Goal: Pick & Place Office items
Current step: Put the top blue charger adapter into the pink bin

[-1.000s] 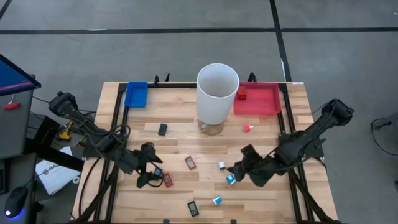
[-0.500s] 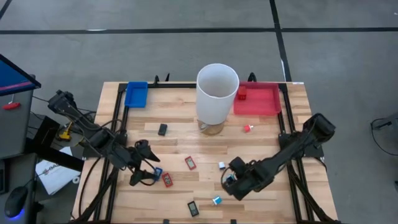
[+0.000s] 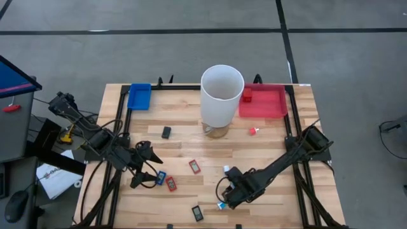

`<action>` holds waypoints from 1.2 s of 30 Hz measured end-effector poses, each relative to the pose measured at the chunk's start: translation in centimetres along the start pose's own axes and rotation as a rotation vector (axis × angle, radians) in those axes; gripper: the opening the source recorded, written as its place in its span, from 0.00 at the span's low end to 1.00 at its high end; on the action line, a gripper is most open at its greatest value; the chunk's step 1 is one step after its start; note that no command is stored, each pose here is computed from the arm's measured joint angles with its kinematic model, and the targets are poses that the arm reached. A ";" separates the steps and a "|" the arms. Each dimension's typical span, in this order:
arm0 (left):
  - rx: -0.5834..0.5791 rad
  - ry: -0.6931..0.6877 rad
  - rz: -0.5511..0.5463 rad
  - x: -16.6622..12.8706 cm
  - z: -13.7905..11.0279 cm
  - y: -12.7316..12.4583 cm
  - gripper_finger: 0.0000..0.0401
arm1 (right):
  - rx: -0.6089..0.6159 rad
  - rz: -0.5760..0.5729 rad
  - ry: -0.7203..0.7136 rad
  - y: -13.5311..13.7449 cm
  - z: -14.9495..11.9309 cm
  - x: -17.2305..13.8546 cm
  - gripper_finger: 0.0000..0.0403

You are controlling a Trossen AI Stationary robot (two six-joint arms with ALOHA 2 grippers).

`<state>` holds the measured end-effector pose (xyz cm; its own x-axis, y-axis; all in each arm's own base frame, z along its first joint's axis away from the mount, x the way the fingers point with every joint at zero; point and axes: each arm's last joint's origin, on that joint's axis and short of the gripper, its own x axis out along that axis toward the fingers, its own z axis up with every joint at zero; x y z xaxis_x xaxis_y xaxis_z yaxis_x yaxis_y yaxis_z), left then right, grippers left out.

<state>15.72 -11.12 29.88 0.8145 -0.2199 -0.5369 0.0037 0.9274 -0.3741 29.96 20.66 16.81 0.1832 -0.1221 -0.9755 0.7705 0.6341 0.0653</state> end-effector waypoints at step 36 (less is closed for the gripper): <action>-0.027 -0.026 0.045 0.0 0.0 0.2 0.88 | 0.436 -0.170 -0.311 -9.4 1.6 -11.7 0.33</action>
<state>15.74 -10.96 29.83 0.8283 -0.1701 -0.5338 -0.0484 0.9276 -0.3706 21.55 14.91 27.95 0.1545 -0.4561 -0.8764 0.9739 0.2195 0.0575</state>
